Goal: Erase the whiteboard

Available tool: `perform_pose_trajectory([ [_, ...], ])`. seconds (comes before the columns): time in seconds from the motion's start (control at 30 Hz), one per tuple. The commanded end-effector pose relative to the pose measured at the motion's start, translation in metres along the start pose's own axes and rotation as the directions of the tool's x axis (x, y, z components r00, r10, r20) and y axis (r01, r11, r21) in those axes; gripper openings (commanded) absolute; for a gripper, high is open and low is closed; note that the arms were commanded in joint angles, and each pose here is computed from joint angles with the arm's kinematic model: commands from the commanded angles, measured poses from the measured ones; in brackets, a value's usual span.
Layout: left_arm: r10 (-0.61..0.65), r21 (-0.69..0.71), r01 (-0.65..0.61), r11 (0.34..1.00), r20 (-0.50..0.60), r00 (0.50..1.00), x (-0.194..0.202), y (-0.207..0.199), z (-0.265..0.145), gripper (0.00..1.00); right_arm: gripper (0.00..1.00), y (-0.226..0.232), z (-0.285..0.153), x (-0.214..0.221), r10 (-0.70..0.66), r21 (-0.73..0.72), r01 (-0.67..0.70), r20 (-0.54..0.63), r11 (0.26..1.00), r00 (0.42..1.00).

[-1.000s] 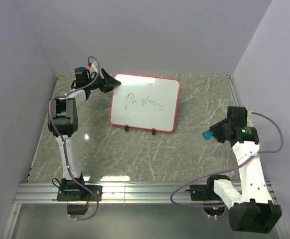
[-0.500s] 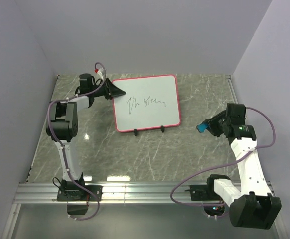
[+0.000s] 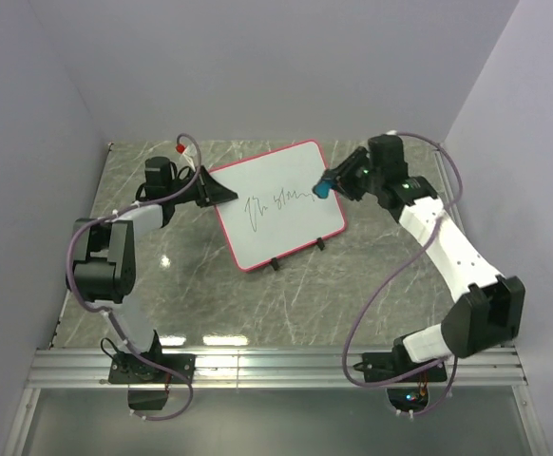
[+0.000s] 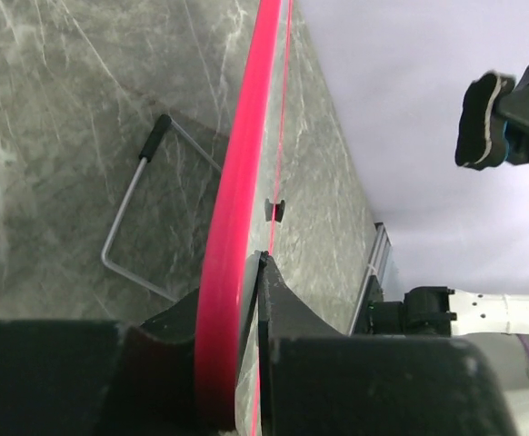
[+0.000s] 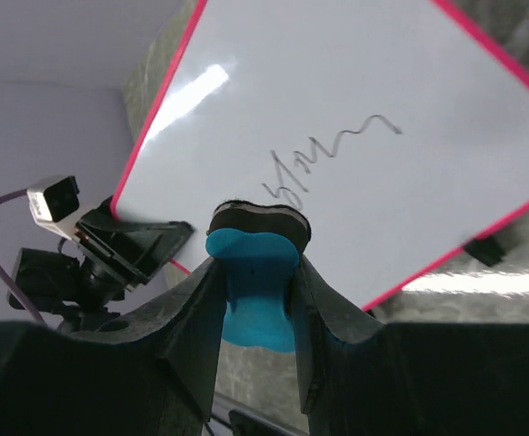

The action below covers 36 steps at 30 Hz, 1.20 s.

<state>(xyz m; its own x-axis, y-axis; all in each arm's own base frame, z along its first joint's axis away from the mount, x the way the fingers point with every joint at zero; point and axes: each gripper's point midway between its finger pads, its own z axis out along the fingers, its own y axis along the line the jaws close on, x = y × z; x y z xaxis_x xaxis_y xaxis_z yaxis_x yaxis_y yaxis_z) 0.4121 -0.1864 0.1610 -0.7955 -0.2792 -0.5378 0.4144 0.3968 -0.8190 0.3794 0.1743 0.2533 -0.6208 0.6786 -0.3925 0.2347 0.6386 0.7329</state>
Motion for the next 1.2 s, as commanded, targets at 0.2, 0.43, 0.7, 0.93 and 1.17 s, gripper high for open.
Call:
perform_pose_trajectory([
  [0.2, -0.010, -0.219, 0.008, 0.976, -0.009, 1.000, 0.047, 0.015, -0.009, 0.00, 0.00, 0.068, 0.062, 0.061, -0.091, -0.068, 0.082, -0.143, 0.994, 0.986],
  [0.43, 0.002, -0.246, -0.010, 0.969, -0.035, 0.999, 0.061, 0.009, -0.013, 0.00, 0.00, 0.095, 0.102, 0.097, -0.131, -0.058, 0.121, -0.213, 0.991, 0.968],
  [0.7, 0.023, -0.238, -0.036, 0.971, -0.055, 0.998, 0.064, 0.001, -0.017, 0.00, 0.00, 0.074, 0.123, 0.127, -0.174, 0.023, 0.186, -0.254, 0.982, 0.952],
  [0.93, 0.047, -0.216, -0.061, 0.974, -0.067, 0.997, 0.055, -0.009, -0.016, 0.00, 0.00, 0.054, 0.128, 0.168, -0.243, 0.094, 0.288, -0.329, 0.953, 0.912],
  [1.17, 0.067, -0.196, -0.078, 0.978, -0.066, 0.996, 0.046, -0.018, -0.015, 0.00, 0.00, 0.022, 0.120, 0.204, -0.277, 0.128, 0.351, -0.396, 0.927, 0.875],
])
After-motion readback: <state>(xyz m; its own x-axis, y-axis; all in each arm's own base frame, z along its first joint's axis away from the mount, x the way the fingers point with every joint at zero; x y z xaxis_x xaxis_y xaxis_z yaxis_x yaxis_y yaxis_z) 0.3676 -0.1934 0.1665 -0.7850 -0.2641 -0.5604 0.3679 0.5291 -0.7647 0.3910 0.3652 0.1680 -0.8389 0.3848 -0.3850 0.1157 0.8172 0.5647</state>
